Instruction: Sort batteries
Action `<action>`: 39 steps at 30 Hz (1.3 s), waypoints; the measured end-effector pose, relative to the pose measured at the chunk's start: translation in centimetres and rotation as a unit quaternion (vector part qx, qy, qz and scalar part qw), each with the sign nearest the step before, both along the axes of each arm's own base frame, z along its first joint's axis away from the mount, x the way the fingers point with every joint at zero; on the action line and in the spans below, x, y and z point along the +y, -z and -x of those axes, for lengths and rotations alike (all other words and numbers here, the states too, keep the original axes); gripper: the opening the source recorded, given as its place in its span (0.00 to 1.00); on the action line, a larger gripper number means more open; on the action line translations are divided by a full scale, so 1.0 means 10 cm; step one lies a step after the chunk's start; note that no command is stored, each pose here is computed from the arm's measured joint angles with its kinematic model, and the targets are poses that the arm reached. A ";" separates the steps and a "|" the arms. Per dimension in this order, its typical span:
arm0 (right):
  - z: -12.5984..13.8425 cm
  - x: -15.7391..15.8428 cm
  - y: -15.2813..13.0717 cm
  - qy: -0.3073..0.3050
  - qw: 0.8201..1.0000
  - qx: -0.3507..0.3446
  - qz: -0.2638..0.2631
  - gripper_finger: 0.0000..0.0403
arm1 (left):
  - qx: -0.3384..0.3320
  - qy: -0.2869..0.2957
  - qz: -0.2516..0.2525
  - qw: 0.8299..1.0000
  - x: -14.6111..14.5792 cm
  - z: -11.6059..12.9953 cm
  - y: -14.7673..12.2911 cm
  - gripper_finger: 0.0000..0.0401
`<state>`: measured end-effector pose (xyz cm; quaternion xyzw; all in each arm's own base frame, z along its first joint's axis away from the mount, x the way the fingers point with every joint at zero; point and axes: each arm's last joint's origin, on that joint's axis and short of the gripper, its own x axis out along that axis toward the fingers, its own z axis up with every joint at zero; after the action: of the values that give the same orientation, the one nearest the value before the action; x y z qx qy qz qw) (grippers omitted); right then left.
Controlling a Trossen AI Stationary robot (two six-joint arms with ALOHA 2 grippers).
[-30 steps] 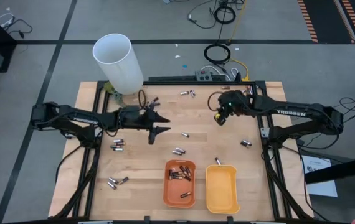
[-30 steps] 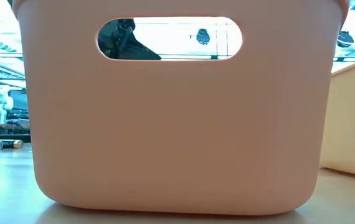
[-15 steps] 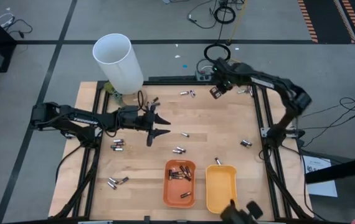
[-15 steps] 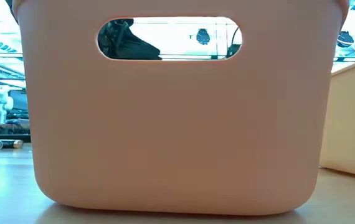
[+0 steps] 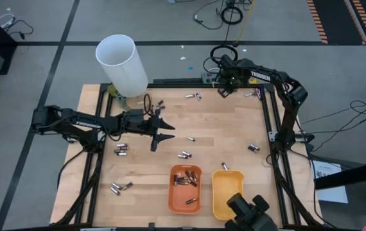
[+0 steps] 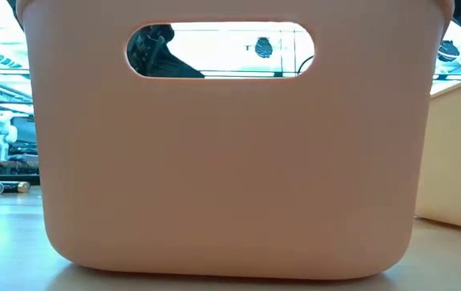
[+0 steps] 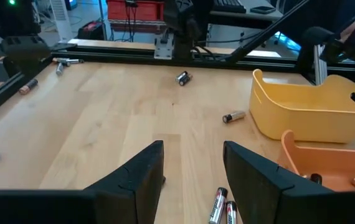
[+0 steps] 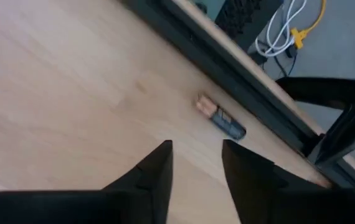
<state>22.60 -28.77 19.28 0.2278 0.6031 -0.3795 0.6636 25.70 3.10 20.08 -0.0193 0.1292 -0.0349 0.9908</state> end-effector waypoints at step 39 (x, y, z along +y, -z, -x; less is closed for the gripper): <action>0.17 -0.02 0.09 -0.056 0.995 0.032 -0.070 0.66 | 0.000 0.001 -0.003 1.000 0.00 0.00 0.00 0.44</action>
<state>20.93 -28.93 18.43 0.2269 0.6612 -0.3056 0.6465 25.71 3.10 20.09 -0.0164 0.1292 -0.0351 0.9909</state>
